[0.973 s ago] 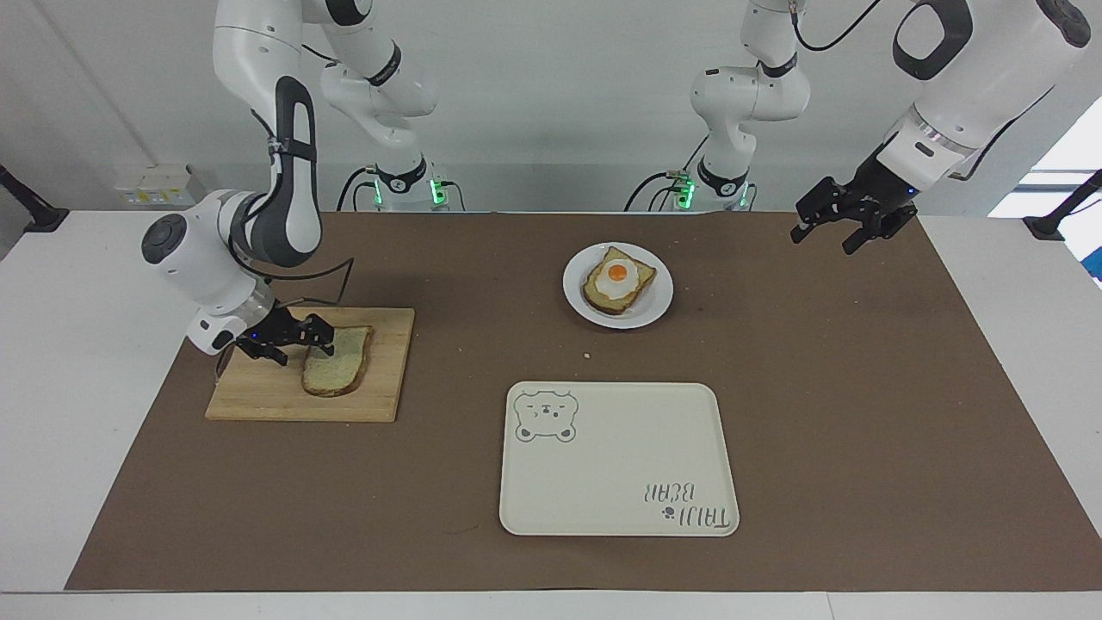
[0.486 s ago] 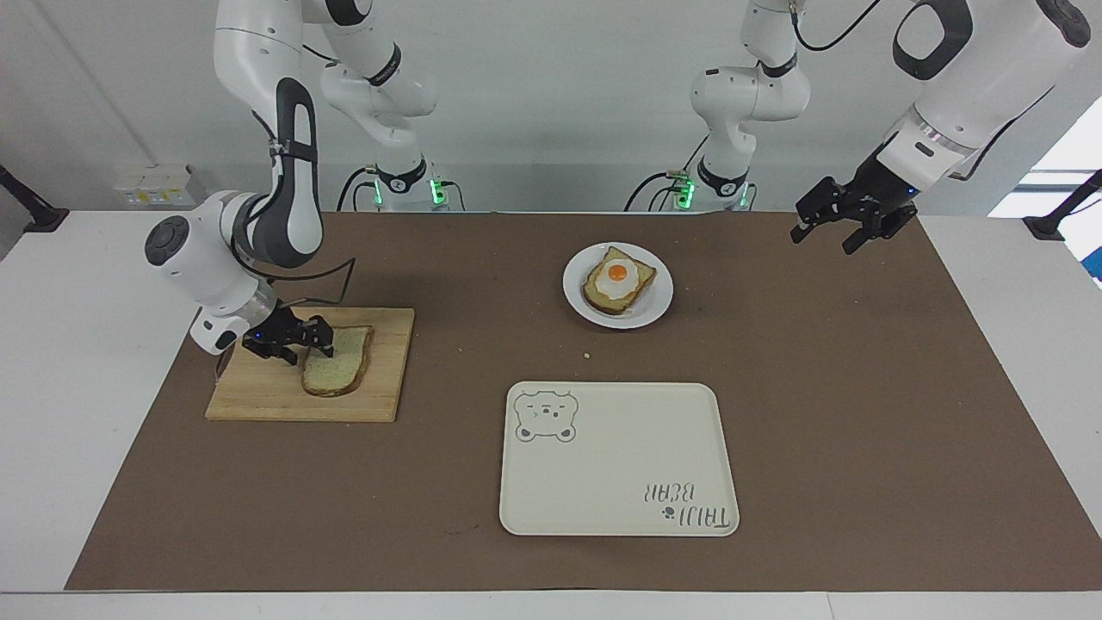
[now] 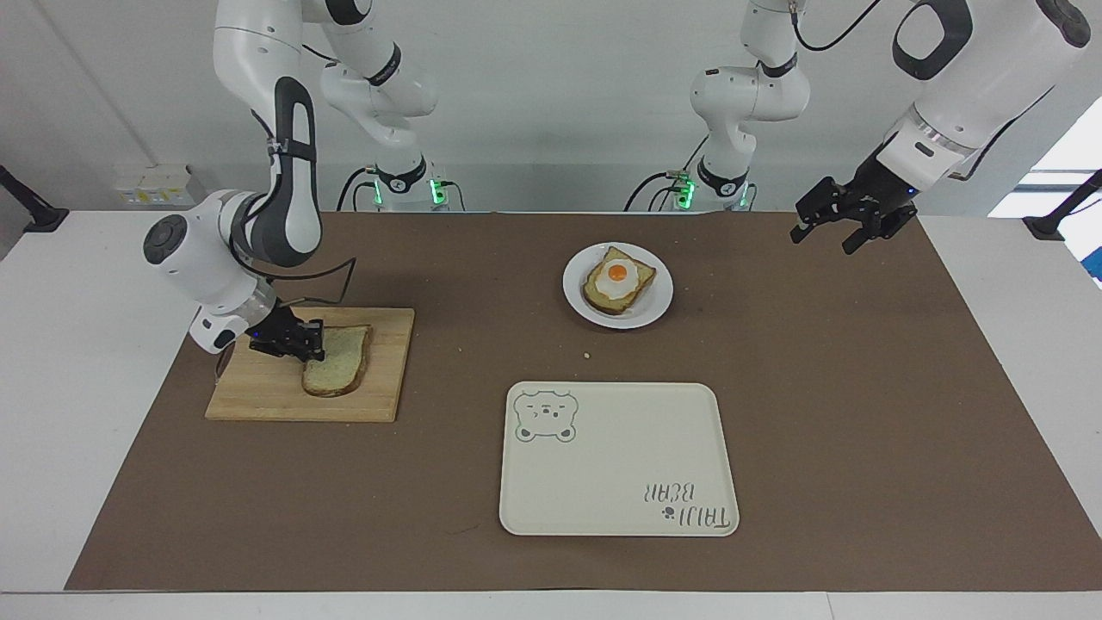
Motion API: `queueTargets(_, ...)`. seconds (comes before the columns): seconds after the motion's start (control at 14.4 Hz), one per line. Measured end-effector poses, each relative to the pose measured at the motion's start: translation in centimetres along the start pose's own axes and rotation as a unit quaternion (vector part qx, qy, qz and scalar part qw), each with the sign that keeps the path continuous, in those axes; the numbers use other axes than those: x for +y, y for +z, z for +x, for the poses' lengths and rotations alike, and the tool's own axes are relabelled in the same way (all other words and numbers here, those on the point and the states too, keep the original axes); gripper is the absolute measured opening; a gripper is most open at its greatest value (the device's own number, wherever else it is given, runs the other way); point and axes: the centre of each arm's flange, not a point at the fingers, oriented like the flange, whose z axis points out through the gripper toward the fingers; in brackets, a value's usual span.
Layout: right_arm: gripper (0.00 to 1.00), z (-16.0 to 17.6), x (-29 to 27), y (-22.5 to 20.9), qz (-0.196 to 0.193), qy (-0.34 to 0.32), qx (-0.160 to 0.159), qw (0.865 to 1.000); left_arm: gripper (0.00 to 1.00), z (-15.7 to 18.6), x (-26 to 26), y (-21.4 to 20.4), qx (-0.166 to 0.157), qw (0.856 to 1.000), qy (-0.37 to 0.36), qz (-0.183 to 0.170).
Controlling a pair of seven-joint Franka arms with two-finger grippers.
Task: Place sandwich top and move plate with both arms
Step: 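Close the right gripper on the bread slice edge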
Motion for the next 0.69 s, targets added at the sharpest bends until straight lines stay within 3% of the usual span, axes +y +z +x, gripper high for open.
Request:
queueTargets(0.28,0.06,0.0,0.02,-0.03,0.0,0.0,0.0,1.0,1.0,0.0,0.0,0.0,0.0,1.0,0.0,0.0)
queueTargets(0.69,0.06,0.17,-0.23,-0.66,-0.001,-0.002,0.006,1.0,1.0,0.0,0.0,0.0,0.0,1.0,0.0,0.0)
